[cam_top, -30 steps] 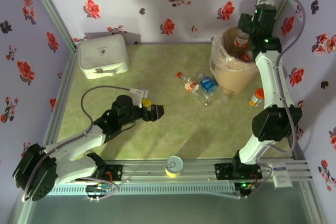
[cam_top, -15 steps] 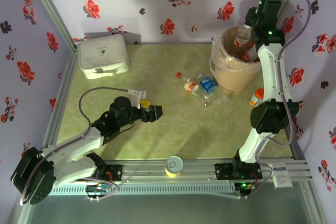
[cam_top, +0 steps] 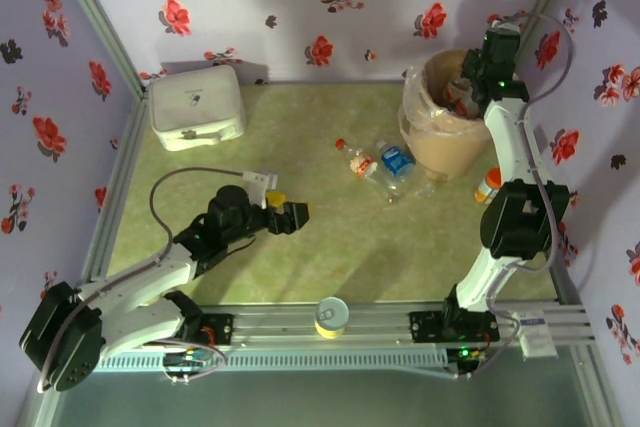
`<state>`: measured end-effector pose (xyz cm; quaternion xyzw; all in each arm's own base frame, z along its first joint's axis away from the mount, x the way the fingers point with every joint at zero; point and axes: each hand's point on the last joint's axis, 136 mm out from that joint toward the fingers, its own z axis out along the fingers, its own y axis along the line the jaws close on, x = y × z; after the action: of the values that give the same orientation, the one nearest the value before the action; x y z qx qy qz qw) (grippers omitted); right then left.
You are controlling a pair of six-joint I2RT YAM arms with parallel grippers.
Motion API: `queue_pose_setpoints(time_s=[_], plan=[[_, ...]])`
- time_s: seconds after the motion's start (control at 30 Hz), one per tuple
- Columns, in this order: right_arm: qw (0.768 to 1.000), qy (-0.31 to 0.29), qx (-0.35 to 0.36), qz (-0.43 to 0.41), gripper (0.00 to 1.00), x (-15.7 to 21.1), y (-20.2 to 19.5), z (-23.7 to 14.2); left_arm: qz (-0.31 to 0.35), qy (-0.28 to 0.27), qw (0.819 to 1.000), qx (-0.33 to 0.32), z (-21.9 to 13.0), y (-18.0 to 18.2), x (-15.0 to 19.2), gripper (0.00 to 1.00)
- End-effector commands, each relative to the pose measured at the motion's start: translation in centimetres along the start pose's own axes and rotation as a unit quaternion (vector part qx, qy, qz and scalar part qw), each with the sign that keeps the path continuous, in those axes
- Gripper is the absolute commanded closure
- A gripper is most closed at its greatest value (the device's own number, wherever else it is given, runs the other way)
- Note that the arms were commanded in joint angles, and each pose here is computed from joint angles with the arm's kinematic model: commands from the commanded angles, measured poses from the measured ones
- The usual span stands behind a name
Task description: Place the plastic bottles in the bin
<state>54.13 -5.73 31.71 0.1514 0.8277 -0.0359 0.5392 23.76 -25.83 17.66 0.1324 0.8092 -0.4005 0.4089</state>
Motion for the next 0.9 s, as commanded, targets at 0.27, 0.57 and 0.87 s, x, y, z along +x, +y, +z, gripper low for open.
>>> queue_pose_setpoints(time_s=[0.27, 0.57, 0.87], plan=[[0.985, 0.172, -0.009, -0.022, 0.8, 9.0, 0.6, 1.6, -0.016, -0.005, 1.0, -0.005, 0.9, 0.2, -0.8, 0.04], [0.998, 0.06, -0.014, -0.023, 0.48, -1.9, 1.5, -3.7, -0.014, -0.001, 1.0, -0.008, 1.0, 0.2, -0.9, 0.04], [0.995, -0.034, -0.047, -0.08, 0.18, -8.8, 5.3, -12.5, -0.033, 0.0, 0.999, -0.022, 1.7, 1.1, -0.5, 0.03]])
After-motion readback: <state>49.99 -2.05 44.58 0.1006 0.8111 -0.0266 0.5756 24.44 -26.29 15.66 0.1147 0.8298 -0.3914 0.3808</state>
